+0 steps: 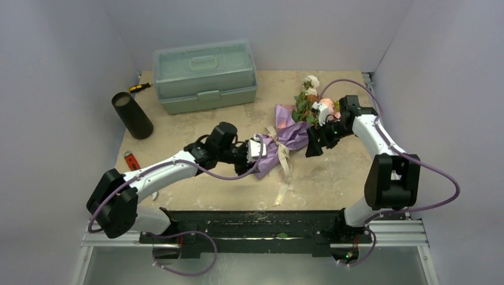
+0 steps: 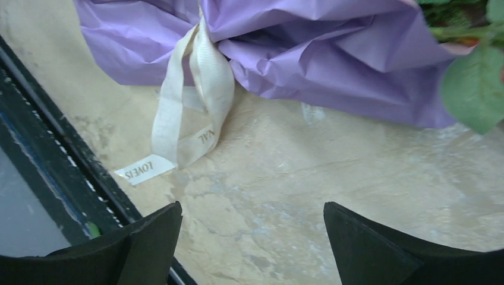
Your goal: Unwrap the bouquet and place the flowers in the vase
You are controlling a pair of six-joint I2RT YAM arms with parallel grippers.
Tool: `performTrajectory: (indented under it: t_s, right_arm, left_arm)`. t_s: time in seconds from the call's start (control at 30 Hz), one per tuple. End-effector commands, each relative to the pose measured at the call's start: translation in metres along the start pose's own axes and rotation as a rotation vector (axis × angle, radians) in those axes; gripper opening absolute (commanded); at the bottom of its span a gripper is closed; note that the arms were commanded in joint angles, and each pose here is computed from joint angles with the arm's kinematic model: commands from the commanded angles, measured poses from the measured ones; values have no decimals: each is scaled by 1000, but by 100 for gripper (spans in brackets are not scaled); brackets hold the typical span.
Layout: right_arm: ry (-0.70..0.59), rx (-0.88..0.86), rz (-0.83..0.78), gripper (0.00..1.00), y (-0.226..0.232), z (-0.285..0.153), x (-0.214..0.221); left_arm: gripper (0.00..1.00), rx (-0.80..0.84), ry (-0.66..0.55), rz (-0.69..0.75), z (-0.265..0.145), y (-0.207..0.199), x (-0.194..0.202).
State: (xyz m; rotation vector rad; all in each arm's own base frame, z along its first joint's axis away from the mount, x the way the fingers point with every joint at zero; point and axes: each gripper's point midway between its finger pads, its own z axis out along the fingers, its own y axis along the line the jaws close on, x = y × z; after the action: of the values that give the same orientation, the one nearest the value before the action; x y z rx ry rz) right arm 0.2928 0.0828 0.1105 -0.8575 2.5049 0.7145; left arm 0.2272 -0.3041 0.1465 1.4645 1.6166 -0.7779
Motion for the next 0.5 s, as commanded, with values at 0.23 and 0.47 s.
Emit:
performTrajectory:
  t_s: [0.23, 0.47]
  right_arm:
    - [-105, -86, 199, 92, 9, -13, 0]
    - [-120, -58, 225, 92, 0, -28, 8]
  left_arm:
    - [50, 261, 42, 325, 75, -88, 11]
    - [52, 312, 90, 339, 116, -92, 27]
